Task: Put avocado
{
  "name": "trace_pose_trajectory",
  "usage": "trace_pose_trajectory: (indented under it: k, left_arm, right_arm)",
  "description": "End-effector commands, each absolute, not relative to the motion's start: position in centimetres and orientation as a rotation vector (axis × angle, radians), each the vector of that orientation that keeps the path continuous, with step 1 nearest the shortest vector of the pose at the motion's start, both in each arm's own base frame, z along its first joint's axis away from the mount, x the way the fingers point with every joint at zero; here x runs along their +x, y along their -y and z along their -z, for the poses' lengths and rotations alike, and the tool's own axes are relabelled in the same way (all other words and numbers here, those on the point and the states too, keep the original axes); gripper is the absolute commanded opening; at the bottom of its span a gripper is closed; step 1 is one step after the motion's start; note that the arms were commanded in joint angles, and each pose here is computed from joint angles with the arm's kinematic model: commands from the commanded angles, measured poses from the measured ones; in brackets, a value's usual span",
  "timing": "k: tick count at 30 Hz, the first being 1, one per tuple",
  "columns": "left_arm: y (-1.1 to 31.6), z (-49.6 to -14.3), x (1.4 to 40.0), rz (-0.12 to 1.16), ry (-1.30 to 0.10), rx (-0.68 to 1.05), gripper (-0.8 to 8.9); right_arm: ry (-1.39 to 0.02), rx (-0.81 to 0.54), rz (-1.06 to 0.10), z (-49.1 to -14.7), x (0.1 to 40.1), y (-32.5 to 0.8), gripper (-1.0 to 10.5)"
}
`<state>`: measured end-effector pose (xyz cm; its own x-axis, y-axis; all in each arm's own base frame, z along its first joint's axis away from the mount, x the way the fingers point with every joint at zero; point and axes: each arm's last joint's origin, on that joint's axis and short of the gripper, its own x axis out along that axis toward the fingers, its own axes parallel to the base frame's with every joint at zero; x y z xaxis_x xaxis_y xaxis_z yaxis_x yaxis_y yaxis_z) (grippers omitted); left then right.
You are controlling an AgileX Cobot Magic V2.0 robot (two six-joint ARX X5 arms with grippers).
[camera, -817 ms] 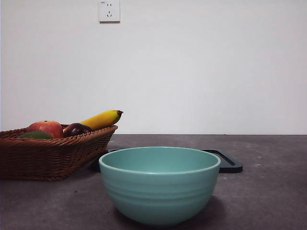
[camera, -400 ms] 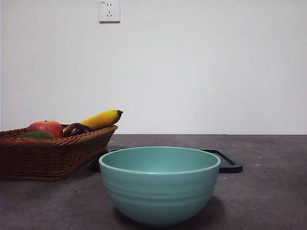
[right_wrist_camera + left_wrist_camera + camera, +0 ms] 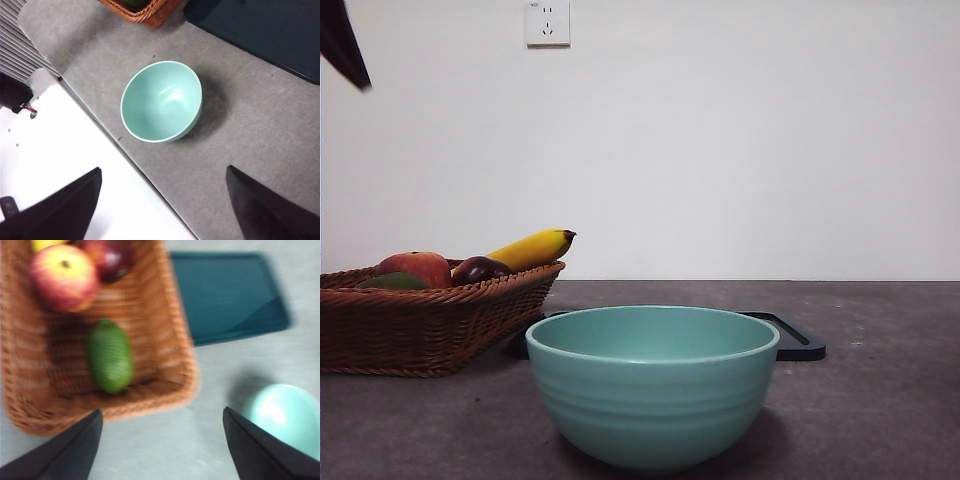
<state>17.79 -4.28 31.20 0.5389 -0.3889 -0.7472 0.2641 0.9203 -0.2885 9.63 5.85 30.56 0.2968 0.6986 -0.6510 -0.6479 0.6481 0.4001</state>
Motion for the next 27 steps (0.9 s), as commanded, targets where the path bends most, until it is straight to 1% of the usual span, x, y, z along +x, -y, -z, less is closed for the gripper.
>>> trace_pose_trajectory:
  k: [1, 8, 14, 27]
  left_arm:
    - [5.0, -31.0, 20.0, 0.361, -0.953, -0.080, 3.90]
    - [6.8, -28.5, 24.4, 0.309, -1.003, 0.009, 3.88]
    - [7.8, -25.7, 27.0, 0.250, -1.046, 0.085, 3.88]
    - [8.7, -21.0, 29.9, 0.235, -1.144, 0.127, 3.88]
  right_arm:
    - [-0.871, 0.053, -0.909, -31.1, 9.7, -5.9, 4.0]
    - [-0.872, 0.053, -0.909, -31.1, 9.7, -5.9, 4.0]
    - [-0.874, 0.058, -0.907, -31.1, 9.7, -5.9, 4.0]
    - [-0.874, 0.058, -0.907, -31.1, 9.7, -5.9, 4.0]
